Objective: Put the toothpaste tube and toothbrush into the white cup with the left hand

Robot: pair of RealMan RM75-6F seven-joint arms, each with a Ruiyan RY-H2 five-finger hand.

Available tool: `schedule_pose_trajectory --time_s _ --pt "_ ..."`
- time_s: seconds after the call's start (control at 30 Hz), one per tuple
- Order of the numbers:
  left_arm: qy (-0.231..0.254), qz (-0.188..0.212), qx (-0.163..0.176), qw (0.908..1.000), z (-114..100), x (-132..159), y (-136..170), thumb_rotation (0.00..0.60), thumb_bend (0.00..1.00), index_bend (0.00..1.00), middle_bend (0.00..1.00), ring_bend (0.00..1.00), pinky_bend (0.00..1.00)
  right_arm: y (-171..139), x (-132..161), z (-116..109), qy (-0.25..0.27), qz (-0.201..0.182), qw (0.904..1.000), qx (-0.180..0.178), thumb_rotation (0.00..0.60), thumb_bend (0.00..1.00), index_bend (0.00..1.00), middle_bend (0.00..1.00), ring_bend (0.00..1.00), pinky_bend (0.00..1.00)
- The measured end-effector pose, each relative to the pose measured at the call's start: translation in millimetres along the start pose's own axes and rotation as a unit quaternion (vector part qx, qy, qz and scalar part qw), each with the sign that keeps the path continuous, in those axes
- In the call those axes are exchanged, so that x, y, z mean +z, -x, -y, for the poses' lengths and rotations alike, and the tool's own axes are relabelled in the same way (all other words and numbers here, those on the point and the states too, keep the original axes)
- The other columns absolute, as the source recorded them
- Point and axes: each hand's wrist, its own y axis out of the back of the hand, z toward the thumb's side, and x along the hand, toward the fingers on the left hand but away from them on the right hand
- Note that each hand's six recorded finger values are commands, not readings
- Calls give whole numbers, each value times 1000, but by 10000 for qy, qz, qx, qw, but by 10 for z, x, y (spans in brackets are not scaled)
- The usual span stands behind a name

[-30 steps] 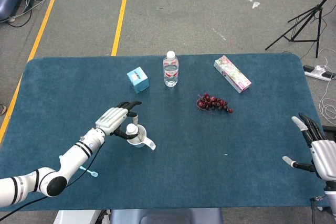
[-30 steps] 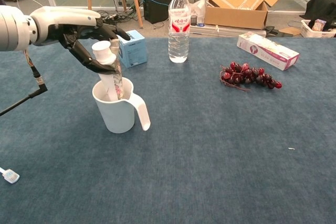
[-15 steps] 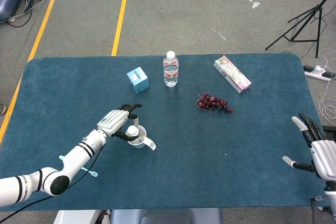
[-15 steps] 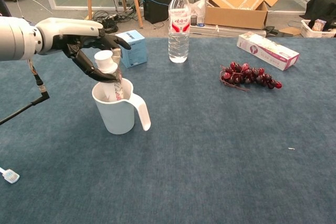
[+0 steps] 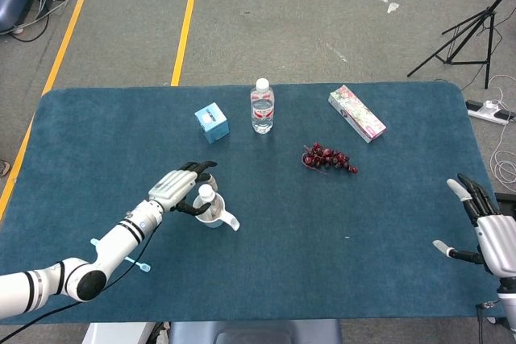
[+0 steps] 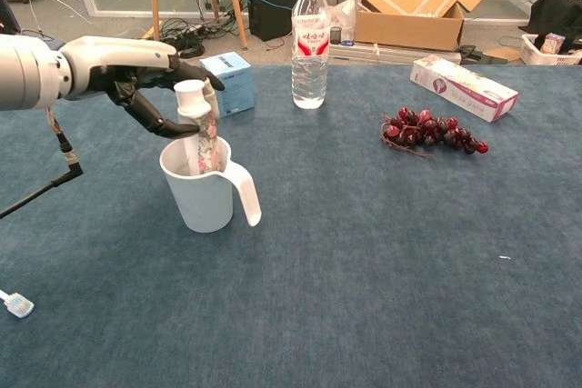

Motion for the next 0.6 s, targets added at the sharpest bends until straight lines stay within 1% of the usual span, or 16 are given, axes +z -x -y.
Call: schedule_pose_trajectory --time_s 0.1,0.2,0.37,0.6 --pt "5 -1 12 10000 -5 -5 7 600 362 313 88 106 61 2 -1 2 -1 3 10000 5 600 33 46 36 39 326" --pt "1 8 23 10000 -19 -3 24 600 362 259 88 106 61 3 1 3 -1 1 10000 7 600 33 47 37 39 326" --pt "-3 2 41 10000 -42 -15 57 600 362 139 88 106 61 2 2 9 -6 1 10000 17 600 33 46 36 39 326" --pt "-16 -26 47 10000 -65 -48 116 600 363 46 88 106 61 5 3 14 -8 3 10000 24 600 33 46 36 39 326"
